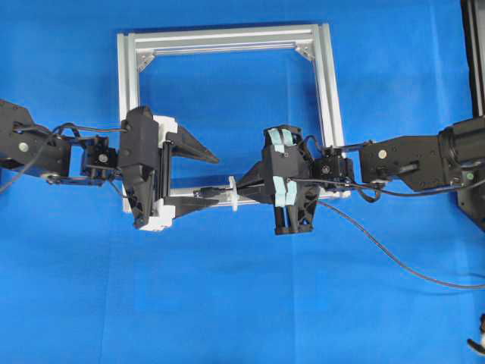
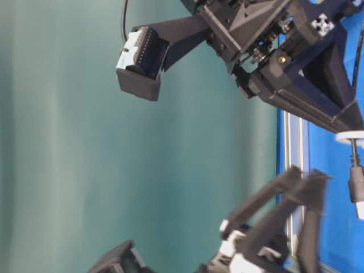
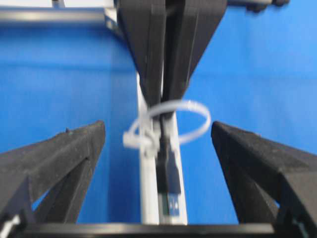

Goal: Insert the wire through the string loop located in the center.
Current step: 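Move the left gripper to the plug emerging from the loop, then close the left gripper on the USB plug past the loop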

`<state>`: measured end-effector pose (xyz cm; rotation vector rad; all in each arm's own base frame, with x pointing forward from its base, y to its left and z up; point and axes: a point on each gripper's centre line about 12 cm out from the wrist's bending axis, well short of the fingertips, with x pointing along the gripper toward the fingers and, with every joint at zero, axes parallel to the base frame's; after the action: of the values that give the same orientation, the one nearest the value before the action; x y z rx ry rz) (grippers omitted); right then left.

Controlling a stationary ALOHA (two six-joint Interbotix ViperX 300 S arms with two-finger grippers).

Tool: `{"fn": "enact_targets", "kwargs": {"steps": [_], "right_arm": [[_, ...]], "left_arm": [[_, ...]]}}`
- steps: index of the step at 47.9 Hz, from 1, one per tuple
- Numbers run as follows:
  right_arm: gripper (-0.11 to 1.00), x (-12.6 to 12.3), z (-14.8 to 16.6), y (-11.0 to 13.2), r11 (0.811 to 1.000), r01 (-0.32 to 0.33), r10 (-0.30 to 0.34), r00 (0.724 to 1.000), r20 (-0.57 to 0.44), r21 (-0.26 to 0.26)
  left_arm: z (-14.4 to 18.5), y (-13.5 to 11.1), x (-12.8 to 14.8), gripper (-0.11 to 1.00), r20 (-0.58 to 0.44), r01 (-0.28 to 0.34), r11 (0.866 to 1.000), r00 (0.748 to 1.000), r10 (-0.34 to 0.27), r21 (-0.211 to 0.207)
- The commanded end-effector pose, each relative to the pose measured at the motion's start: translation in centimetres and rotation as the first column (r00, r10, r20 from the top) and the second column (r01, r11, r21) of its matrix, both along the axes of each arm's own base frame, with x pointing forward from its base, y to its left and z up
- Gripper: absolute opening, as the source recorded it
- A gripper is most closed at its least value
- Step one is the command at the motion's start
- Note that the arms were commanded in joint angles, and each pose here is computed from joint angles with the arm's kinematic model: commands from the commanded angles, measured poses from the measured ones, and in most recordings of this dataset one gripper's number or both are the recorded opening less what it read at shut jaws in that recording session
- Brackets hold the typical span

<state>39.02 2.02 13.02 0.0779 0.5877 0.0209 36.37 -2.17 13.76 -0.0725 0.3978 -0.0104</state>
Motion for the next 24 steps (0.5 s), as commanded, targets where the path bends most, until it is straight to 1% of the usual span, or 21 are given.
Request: {"fn": "enact_targets", "kwargs": {"steps": [1, 11, 24], "right_arm": [[-0.02, 0.4, 1.0, 0.1, 1.000, -0.003, 0.003, 1.000, 0.031, 0.001], [-0.02, 0.3, 1.0, 0.1, 1.000, -0.003, 0.003, 1.000, 0.029, 0.000], [-0.02, 0.3, 1.0, 0.0, 1.000, -0.001, 0.001, 1.000, 0.026, 0.000]], "left_arm": [[-0.1, -0.5, 0.5, 0.92, 0.003, 0.010, 1.000, 1.000, -0.010, -0.006], [-2.8, -0.7, 0.7, 0.92, -0.065, 0.005, 1.000, 0.998, -0.007, -0.023], [-2.7, -0.8, 0.9, 0.92, -0.051, 0.005, 1.000, 0.999, -0.006, -0.026]]}}
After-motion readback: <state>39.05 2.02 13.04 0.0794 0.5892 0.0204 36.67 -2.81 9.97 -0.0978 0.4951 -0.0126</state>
